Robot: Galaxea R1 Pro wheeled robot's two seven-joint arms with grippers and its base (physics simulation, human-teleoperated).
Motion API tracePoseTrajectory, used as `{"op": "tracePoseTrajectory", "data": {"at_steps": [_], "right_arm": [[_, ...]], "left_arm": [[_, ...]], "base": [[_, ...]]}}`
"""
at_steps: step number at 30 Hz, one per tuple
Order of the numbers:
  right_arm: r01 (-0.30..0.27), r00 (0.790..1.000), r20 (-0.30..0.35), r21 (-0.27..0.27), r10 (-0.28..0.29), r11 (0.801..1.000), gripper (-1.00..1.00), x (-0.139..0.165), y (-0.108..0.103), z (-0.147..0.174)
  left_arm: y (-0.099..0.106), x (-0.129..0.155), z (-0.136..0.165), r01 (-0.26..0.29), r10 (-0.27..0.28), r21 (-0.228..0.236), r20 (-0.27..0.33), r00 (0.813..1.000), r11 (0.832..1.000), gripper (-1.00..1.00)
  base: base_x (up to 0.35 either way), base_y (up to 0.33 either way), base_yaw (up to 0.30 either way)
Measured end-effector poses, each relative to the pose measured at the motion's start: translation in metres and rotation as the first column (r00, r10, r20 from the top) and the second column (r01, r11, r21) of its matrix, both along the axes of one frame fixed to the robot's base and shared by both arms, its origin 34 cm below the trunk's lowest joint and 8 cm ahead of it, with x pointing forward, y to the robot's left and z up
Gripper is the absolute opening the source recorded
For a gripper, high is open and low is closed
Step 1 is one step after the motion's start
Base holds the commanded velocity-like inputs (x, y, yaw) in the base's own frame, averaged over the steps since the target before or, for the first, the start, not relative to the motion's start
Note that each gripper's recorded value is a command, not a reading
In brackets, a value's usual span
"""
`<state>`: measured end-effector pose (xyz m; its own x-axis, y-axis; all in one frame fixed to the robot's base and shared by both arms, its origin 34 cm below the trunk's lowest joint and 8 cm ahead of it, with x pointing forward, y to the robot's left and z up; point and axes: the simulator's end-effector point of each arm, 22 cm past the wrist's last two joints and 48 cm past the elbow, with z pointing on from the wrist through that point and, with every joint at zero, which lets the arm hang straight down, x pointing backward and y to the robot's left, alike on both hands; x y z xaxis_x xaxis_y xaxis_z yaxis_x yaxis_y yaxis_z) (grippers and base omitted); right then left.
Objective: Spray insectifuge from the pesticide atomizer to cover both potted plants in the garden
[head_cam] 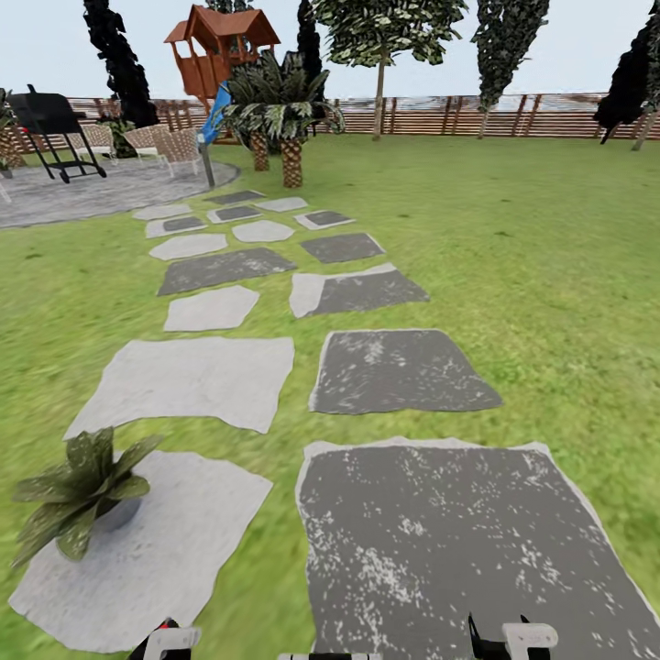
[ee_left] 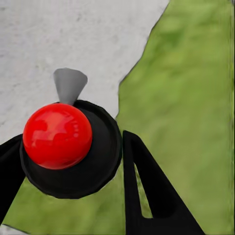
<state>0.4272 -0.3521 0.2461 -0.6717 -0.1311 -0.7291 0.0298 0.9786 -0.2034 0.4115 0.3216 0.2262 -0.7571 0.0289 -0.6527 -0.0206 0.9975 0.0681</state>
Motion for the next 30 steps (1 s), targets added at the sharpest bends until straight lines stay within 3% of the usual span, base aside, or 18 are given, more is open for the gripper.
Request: {"op": "tracePoseTrajectory", "data": {"at_steps": [20, 30], "right_arm": [[-0.001, 1.000, 0.000, 0.000, 0.001, 1.000, 1.00, 0.0003, 0.0003, 0.0000], [-0.002, 1.000, 0.000, 0.000, 0.002, 1.000, 1.00, 0.0001, 0.0004, 0.0000]], "left_arm": [[-0.0004, -0.0001, 0.0000, 0.001, -0.001, 0.000, 0.000, 1.000, 1.000, -1.00], [-0.0005, 0.0001, 0.0001, 0.001, -0.001, 0.000, 0.001, 1.000, 1.000, -1.00]], "base": [[0.235, -0.198, 0.227], [0.238, -0.197, 0.031]]}}
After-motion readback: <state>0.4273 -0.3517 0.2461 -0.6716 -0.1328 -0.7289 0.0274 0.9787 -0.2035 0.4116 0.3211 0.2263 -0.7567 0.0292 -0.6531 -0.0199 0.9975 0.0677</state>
